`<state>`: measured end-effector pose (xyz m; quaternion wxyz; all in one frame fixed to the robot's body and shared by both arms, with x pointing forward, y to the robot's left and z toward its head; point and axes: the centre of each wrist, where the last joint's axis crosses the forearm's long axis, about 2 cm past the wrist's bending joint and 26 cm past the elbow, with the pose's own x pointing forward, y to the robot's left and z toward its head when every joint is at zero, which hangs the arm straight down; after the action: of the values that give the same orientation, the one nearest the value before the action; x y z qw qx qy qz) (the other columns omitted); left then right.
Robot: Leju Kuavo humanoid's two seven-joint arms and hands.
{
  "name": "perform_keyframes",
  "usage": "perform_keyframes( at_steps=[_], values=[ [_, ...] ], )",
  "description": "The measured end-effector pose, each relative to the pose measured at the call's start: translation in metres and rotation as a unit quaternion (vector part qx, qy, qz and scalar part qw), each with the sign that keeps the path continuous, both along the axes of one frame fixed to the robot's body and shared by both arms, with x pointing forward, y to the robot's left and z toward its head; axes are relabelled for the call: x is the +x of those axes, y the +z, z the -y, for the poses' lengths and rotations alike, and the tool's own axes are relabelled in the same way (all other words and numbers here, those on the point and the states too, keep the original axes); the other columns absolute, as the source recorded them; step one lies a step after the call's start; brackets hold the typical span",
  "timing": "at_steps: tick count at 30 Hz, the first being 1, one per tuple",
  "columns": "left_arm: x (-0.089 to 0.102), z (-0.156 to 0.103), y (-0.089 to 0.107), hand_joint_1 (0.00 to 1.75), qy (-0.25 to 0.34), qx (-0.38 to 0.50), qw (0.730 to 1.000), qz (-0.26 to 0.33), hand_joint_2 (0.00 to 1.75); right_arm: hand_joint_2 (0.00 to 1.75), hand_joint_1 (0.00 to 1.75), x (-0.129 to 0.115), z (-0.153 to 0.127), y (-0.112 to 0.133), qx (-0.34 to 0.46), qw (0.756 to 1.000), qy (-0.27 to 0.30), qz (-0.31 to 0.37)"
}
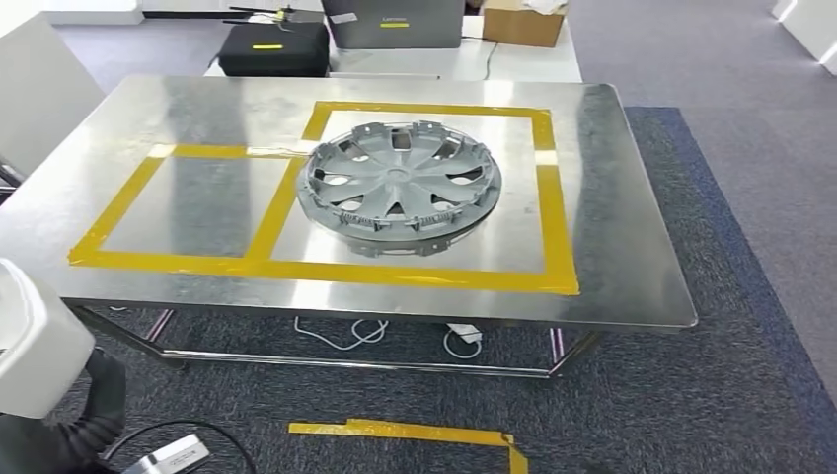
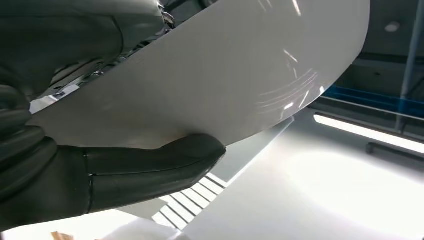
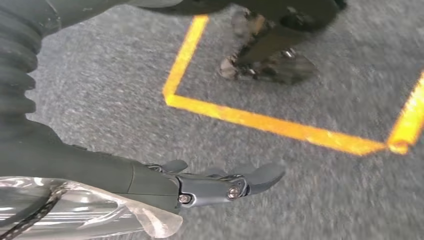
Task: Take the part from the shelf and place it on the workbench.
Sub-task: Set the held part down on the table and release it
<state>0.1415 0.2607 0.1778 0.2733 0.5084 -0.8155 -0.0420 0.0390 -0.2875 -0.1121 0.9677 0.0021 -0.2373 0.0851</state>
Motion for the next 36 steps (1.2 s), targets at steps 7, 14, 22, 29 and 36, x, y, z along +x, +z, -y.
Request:
perform_keyframes(
  at_steps=[7,14,22,29,36],
  values=[
    [0.0001,-0.0007,0.0,1.75,0.001,0.001,1.0,0.0,1.75,1.75,0.0,-0.0013,0.0004,-0.0001,0.0,1.0,0.0,-0.001],
    [0.0003,-0.0006,0.0003,1.75,0.001,0.001,1.0,0.0,1.75,1.75,0.0,0.0035,0.0008,0.0004,0.0,1.0,0.0,0.006],
    [0.0004,-0.0004,0.0004,1.75,0.001,0.002,1.0,0.0,1.75,1.75,0.0,0.0014,0.0011,0.0001,0.0,1.0,0.0,0.004],
    [0.0006,-0.0006,0.0006,1.75,0.001,0.002,1.0,0.001,1.75,1.75,0.0,0.0013,0.0011,0.0001,0.0,1.0,-0.001,0.003],
    [0.0005,-0.0011,0.0004,1.75,0.003,0.001,1.0,-0.001,1.75,1.75,0.0,0.0017,0.0014,0.0002,0.0,1.0,-0.003,0.004]
  ],
)
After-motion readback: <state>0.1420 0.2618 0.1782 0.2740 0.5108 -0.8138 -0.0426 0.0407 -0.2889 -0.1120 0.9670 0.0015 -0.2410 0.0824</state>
